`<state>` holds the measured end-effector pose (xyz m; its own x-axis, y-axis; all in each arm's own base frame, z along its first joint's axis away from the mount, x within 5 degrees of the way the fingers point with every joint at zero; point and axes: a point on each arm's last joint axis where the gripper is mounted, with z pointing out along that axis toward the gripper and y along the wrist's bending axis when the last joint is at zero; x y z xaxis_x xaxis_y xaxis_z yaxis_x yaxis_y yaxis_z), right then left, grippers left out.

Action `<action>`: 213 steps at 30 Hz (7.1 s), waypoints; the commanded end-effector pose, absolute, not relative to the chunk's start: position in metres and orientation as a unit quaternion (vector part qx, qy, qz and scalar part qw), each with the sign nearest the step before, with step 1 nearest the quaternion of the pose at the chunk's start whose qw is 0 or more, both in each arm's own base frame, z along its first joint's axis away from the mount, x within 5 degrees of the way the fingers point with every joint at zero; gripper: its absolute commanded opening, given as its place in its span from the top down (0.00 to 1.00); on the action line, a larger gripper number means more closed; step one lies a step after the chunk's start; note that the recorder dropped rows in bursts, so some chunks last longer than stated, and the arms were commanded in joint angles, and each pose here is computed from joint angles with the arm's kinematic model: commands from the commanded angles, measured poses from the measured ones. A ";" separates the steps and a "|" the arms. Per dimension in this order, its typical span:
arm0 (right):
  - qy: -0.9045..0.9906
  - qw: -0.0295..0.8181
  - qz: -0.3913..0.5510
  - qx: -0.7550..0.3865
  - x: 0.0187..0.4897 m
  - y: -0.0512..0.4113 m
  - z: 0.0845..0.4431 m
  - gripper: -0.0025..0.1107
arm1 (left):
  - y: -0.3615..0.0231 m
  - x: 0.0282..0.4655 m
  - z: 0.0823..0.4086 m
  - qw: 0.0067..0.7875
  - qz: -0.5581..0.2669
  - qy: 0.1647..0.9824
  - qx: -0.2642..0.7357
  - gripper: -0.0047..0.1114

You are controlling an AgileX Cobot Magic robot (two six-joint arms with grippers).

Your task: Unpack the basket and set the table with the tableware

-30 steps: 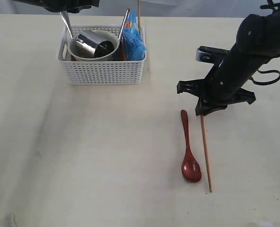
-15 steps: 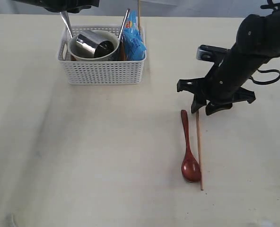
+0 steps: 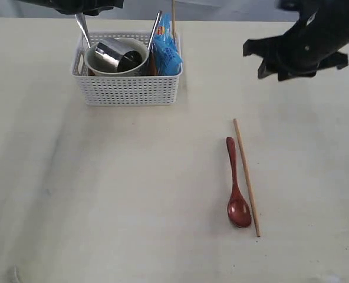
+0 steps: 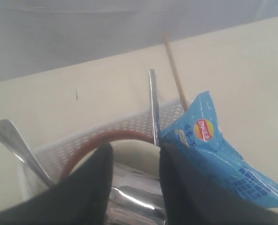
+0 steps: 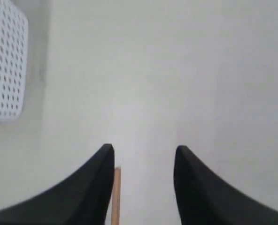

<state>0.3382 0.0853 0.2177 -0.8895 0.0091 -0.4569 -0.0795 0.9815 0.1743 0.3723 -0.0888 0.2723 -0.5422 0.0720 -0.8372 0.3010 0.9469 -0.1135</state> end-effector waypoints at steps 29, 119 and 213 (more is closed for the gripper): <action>0.912 0.387 0.048 -0.125 0.365 0.078 0.234 0.63 | -0.001 0.466 0.253 0.425 -0.185 0.885 -0.051 0.33; 0.822 0.465 0.171 -0.280 0.262 0.190 0.296 0.63 | -0.036 0.382 0.288 0.436 -0.515 0.719 0.166 0.96; 0.791 0.476 0.239 -0.302 0.227 0.227 0.311 0.42 | -0.069 0.320 0.084 0.148 -0.418 0.896 0.013 0.96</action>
